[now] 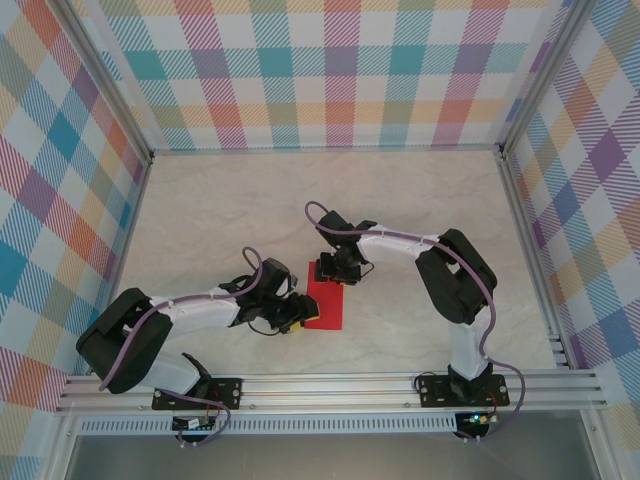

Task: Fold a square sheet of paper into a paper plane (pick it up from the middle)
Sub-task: Fold the triangle a second time at the center of the table.

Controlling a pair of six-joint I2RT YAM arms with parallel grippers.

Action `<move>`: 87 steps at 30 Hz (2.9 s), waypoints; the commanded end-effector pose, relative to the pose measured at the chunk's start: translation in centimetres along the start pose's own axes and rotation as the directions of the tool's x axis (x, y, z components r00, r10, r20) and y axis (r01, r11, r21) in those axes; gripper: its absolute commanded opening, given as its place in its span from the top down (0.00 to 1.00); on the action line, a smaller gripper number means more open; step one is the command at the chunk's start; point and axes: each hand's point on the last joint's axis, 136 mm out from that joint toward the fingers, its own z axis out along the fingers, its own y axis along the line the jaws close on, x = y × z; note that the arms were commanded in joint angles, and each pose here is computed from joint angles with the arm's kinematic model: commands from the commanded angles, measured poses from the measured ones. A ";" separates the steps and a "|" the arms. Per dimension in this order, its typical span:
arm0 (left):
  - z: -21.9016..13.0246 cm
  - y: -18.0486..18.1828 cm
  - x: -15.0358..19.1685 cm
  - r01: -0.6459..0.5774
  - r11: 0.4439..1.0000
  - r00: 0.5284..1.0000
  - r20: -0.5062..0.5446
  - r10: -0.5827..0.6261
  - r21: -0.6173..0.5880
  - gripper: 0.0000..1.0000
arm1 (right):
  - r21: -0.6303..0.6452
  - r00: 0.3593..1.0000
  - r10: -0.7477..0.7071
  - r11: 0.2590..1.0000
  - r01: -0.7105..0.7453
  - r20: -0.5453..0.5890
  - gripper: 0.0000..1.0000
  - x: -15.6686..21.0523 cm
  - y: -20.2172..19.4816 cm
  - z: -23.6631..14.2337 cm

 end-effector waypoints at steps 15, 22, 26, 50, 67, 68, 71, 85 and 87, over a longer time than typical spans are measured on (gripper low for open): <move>0.1 -2.2 -2.4 -0.124 0.991 0.987 0.111 0.117 0.057 0.54 | 0.146 0.994 0.052 0.989 -0.037 -0.101 0.46 3.0 -5.2 4.3; 0.8 -1.7 -3.8 -0.127 0.991 0.985 0.123 0.121 0.038 0.58 | 0.111 0.994 0.047 0.993 -0.036 -0.103 0.47 2.8 -4.5 4.2; 0.9 -1.3 -4.0 -0.115 0.993 0.987 0.119 0.110 0.031 0.65 | 0.083 0.995 0.041 0.996 -0.034 -0.088 0.47 2.0 -3.7 3.7; -0.3 -0.8 -6.8 -0.073 0.997 0.974 0.211 0.080 -0.039 0.96 | -0.108 0.979 0.003 0.994 0.019 0.202 0.44 0.0 -1.4 -5.2; 0.2 -0.8 -6.8 -0.059 0.998 0.981 0.185 0.061 -0.014 0.93 | -0.280 0.999 0.001 0.960 0.010 0.038 0.55 2.8 0.7 -2.3; 0.2 -0.8 -6.7 -0.057 0.998 0.982 0.182 0.059 -0.013 0.93 | -0.283 1.000 0.002 0.959 0.007 0.030 0.57 2.9 0.8 -2.1; 0.3 -0.7 -6.7 -0.055 0.998 0.982 0.178 0.056 -0.011 0.92 | -0.279 1.000 0.001 0.960 0.001 0.009 0.64 3.0 0.7 -1.5; 0.0 -1.2 -6.0 -0.061 0.998 0.986 0.153 0.058 0.017 0.86 | -0.226 0.999 0.008 0.974 0.001 0.040 0.67 2.7 0.0 -2.9; -0.1 -1.5 -5.7 -0.061 0.998 0.988 0.146 0.055 0.033 0.84 | -0.230 0.997 0.000 0.973 0.018 0.075 0.65 2.4 0.2 -4.2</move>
